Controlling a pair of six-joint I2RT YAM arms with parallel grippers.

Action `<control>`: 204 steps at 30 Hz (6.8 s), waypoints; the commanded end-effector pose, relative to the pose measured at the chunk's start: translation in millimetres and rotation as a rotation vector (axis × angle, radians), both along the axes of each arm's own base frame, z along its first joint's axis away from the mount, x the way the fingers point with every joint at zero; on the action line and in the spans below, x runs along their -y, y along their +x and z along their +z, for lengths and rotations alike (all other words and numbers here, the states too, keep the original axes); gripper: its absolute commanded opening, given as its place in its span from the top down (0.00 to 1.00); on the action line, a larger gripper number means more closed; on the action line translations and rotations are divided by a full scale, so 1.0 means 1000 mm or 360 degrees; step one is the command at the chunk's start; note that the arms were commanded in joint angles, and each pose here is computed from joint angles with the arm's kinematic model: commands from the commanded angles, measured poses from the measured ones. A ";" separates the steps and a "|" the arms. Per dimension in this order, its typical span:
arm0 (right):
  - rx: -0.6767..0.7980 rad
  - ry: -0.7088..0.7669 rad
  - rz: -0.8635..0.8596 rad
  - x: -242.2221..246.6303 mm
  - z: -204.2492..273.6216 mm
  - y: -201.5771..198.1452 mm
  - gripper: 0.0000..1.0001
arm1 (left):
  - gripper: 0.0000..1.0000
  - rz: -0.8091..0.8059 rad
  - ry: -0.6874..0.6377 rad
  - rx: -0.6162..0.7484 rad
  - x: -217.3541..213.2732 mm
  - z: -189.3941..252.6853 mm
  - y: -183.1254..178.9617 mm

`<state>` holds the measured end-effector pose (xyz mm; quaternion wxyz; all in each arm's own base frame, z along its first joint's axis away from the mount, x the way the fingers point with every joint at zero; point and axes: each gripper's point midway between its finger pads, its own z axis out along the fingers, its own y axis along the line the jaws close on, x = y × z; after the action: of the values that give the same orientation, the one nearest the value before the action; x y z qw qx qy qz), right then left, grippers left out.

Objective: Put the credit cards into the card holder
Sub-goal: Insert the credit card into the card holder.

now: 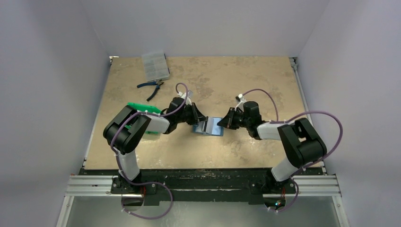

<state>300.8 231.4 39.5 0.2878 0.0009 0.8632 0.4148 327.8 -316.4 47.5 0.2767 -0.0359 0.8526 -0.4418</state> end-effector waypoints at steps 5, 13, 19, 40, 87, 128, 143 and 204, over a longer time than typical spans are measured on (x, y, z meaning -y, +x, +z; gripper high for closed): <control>-0.0009 -0.0168 -0.0102 0.023 -0.015 -0.004 0.90 | 1.00 0.0071 -0.0013 0.0092 0.000 0.006 0.005; -0.0062 -0.0071 -0.0026 0.011 -0.027 -0.009 0.90 | 1.00 0.0163 0.0001 0.0167 0.007 0.011 0.001; -0.0036 -0.0008 0.0007 0.006 -0.021 -0.011 0.90 | 1.00 0.0271 0.0074 0.0201 0.003 0.009 0.002; -0.0009 0.0022 0.0047 0.003 -0.019 -0.012 0.91 | 0.72 -0.0017 0.0298 -0.0033 0.007 0.005 -0.031; 0.0033 -0.0212 -0.0088 0.011 -0.020 -0.017 0.98 | 0.75 -0.0081 0.0640 0.0085 0.004 0.028 -0.065; 0.0047 -0.0094 -0.0034 0.006 -0.020 -0.032 0.98 | 0.96 -0.0072 -0.0038 -0.0223 -0.013 -0.003 -0.059; 0.0042 -0.0078 -0.0021 0.003 -0.021 -0.030 0.98 | 1.00 0.0164 -0.0308 -0.0221 -0.027 0.000 -0.061; 0.0061 -0.0061 0.0011 0.001 -0.016 -0.032 0.96 | 0.85 0.0252 -0.0556 -0.0230 0.005 0.006 -0.080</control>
<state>269.4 230.7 26.0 0.3051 -0.0074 0.8616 0.4057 252.9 -305.2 34.7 0.2667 -0.2069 0.8021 -0.4927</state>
